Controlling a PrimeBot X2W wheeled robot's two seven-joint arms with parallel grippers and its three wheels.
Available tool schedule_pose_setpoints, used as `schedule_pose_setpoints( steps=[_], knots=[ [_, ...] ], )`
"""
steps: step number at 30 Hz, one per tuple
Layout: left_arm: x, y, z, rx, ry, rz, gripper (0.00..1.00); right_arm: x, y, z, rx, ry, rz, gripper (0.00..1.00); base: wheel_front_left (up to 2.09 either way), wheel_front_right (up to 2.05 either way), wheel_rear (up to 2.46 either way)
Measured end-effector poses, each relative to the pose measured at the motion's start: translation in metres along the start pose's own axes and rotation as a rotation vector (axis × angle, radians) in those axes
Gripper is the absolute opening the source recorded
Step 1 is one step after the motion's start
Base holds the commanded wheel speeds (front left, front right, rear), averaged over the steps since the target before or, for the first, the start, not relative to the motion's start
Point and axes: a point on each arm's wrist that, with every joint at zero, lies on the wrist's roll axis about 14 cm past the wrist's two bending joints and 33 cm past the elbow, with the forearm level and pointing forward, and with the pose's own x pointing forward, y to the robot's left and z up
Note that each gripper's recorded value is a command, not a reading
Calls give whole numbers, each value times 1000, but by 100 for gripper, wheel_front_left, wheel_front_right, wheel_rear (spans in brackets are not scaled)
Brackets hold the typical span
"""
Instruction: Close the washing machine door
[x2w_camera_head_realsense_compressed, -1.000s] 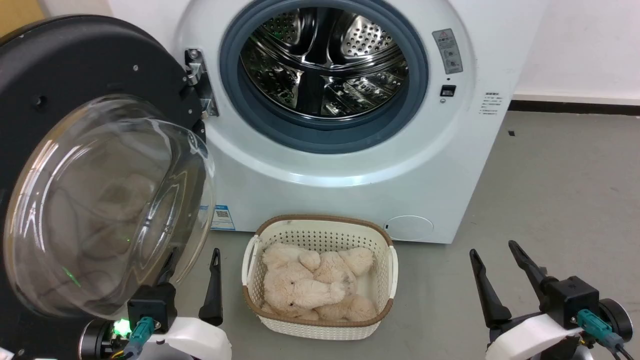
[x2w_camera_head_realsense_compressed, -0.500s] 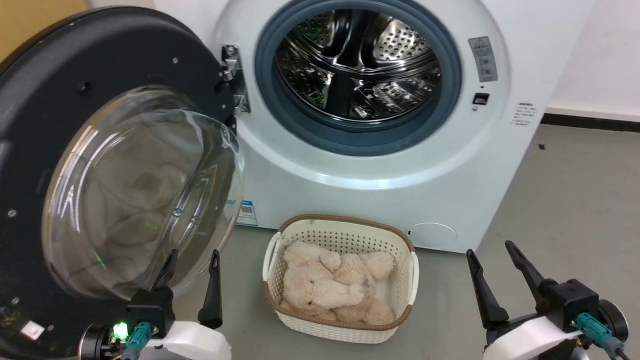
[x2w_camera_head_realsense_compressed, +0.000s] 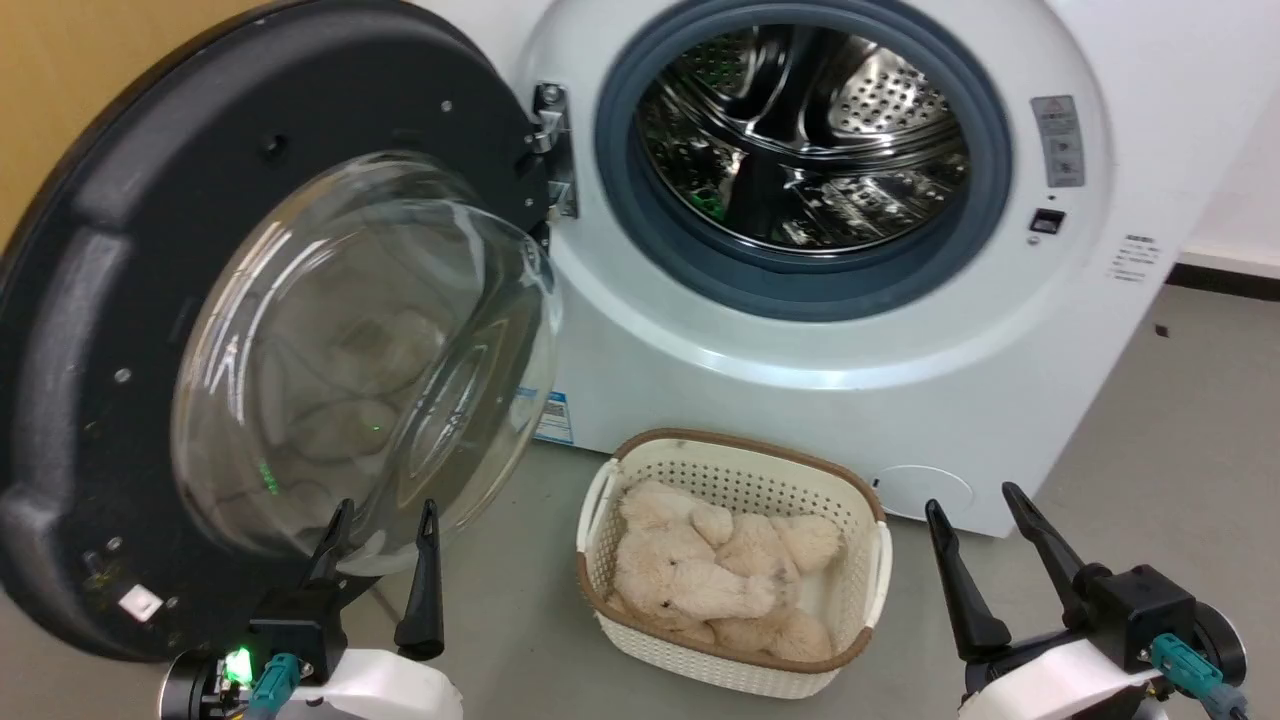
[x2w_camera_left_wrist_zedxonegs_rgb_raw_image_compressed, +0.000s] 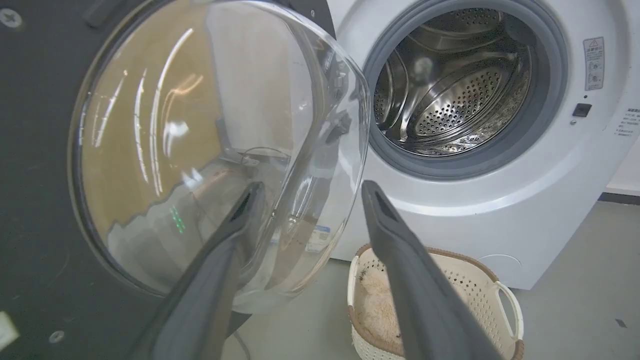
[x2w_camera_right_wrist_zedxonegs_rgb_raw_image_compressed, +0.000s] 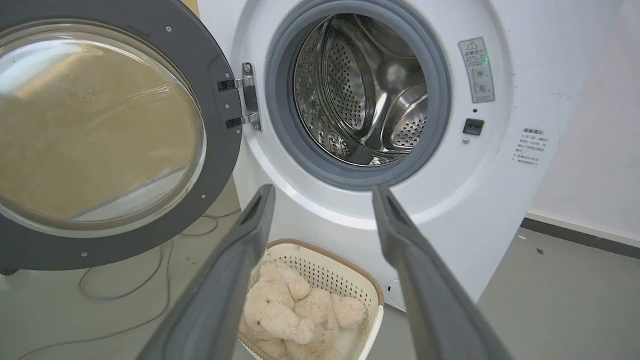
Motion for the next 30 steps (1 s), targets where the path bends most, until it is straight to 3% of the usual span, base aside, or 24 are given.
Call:
schedule_pose_setpoints(
  steps=[30],
  knots=[
    [-39, 57, 7, -12, -47, 208, 100, 30, 79, -11, 43, -9, 245, 100, 0, 0, 0]
  ],
)
